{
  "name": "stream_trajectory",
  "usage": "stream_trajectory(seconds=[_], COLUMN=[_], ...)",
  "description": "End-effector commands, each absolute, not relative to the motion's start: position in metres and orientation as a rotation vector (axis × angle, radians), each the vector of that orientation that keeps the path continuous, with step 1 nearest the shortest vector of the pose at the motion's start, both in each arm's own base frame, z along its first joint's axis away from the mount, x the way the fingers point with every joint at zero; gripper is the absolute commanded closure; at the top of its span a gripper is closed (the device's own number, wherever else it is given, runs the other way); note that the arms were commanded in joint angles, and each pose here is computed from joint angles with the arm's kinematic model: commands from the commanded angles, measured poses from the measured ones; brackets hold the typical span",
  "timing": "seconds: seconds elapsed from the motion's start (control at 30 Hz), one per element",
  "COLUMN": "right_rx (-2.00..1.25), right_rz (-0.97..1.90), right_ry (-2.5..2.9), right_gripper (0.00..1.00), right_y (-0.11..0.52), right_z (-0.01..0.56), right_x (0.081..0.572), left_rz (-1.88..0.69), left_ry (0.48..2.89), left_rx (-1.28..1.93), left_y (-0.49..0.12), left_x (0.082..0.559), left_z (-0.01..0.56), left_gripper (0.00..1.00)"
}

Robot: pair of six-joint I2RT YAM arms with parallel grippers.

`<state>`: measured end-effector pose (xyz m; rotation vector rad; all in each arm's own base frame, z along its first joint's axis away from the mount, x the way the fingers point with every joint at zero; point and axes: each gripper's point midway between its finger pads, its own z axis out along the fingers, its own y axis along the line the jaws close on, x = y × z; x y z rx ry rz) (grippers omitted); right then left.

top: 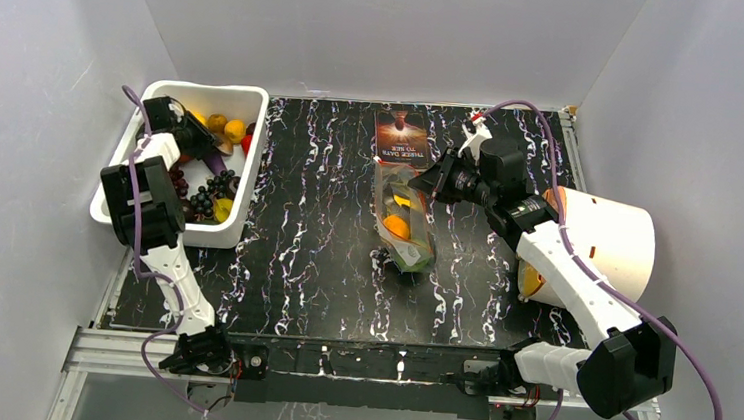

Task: Place the food in the zip-top bag and seal the zipper
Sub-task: Pick up the fake vegetable from the bin.

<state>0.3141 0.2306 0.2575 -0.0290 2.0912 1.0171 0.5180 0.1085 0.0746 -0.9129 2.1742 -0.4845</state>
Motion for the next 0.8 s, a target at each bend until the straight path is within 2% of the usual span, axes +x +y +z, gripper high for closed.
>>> stream_trajectory(seconds=[0.0,0.13,0.23,0.47,0.77], right_rx=[-0.044,-0.039,-0.027,0.063,0.073], right_rz=[1.026,1.038,1.028,0.979,1.061], right_ry=[2.022,2.008,1.999,2.056,2.009], right_gripper=[1.00,1.00,1.00,1.00,1.00], right_y=[0.231,0.230,0.227,0.219,0.225], right_z=[0.278,0.281,0.281,0.262,0.280], right_x=[0.313,0.309,0.306,0.308,0.305], left_rz=[-0.564,-0.574,-0.582,-0.615,-0.595], left_ry=[2.148,2.147,2.143,2.091,2.099], left_rx=[-0.884,-0.890,-0.882,-0.846,-0.802], left_y=[0.099,0.097,0.095,0.082,0.063], left_x=[0.522,0.518,0.515,0.494,0.445], left_z=[0.092,0.095,0.104,0.141,0.185], left_gripper=[0.78,0.93,0.99,1.00,1.00])
